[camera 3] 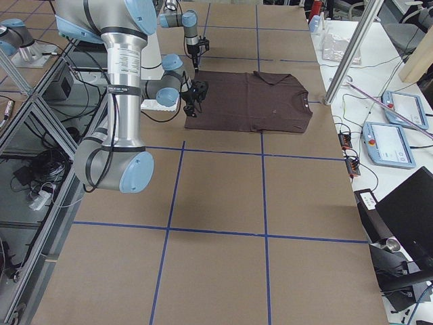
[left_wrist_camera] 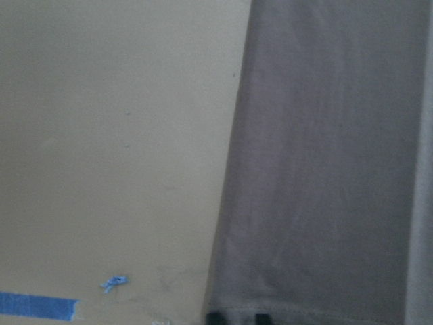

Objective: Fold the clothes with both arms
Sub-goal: 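Align both grippers at the hem corners nearest the robot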

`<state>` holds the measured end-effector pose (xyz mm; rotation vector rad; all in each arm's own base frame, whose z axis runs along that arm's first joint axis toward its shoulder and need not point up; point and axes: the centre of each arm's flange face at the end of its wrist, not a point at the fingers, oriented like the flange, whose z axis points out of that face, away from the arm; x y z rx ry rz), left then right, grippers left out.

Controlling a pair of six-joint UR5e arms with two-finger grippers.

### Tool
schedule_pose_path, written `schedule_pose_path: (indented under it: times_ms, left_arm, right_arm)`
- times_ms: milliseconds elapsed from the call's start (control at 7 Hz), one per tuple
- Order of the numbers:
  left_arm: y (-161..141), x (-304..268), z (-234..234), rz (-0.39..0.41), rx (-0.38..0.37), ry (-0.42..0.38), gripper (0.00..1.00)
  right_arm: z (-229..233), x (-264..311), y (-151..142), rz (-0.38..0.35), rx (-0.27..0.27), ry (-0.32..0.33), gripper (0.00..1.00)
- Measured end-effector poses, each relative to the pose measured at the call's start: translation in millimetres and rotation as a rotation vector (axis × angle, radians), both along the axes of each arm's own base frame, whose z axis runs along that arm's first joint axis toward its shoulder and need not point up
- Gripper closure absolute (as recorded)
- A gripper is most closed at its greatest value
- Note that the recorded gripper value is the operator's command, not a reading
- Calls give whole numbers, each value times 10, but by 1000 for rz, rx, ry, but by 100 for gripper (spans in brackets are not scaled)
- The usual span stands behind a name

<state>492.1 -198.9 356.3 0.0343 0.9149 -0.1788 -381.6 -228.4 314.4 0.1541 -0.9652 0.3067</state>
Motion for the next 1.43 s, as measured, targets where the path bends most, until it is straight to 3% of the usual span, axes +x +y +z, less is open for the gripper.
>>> schedule_pose_path:
  times_ms: [429, 1429]
  left_arm:
    - [0, -6, -1, 0, -1, -3, 65]
    - [11, 8, 10, 8, -1, -36, 69]
  right_arm:
    - [-2, 1, 0, 0, 0, 0, 7]
    - [-8, -1, -2, 1, 1, -2, 6]
